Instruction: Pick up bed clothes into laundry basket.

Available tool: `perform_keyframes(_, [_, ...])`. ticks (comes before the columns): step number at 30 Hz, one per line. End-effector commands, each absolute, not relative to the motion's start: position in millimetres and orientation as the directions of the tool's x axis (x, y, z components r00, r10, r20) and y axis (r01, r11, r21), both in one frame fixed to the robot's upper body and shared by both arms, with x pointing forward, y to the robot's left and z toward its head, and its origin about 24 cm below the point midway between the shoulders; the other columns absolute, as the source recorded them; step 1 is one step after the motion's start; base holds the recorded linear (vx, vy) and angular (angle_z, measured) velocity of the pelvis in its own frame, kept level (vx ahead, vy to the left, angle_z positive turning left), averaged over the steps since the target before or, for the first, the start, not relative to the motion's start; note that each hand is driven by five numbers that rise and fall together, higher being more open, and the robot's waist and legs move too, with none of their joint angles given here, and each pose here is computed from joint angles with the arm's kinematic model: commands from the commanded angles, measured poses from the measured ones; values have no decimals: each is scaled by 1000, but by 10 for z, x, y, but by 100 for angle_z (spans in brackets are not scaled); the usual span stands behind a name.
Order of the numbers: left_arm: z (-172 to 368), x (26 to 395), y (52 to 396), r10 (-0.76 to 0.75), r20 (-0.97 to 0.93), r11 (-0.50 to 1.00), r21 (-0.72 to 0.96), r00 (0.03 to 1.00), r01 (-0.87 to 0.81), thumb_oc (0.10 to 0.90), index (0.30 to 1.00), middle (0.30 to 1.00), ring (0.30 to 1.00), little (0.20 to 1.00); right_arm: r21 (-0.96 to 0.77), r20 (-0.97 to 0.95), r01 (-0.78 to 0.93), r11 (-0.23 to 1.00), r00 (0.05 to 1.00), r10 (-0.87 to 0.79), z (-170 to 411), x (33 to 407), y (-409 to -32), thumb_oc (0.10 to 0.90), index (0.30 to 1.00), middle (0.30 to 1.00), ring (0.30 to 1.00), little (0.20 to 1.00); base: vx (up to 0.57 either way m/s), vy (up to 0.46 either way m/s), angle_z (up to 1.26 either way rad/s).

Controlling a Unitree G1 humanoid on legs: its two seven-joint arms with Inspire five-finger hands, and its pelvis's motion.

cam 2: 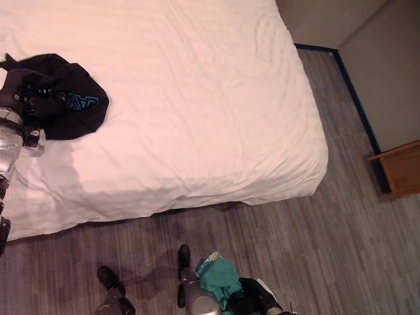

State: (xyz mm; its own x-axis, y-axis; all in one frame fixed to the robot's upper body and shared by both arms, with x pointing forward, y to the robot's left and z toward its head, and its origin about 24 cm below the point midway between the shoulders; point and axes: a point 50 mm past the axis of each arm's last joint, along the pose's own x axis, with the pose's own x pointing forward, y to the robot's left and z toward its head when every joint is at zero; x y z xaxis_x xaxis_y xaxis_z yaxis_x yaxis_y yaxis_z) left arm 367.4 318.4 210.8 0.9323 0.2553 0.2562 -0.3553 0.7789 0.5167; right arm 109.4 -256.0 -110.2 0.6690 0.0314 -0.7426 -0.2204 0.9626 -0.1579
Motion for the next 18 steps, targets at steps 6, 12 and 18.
perform_keyframes(6, [536, 2454, 3215, 341, 72, 940, -25, 937, -340, 400, 300, 300, 300, 300, -232, -711, 136, 963, 652, -263, -1082, 788, -3024, 400, 300, 300, 300, 300, 46, 10, 14])
perform_keyframes(12, [-7, 1786, 3303, 456, -120, 868, -156, 882, -471, 400, 300, 300, 300, 300, -279, -575, 280, 919, 718, -393, -734, 859, -3384, 400, 300, 300, 300, 300, 28, -14, 16])
perform_keyframes(18, [-15, 1668, 3283, 491, -103, 835, -229, 865, -501, 400, 300, 300, 300, 300, -323, -377, 243, 915, 853, -360, -288, 1253, -3436, 400, 300, 300, 300, 300, 13, -22, 21])
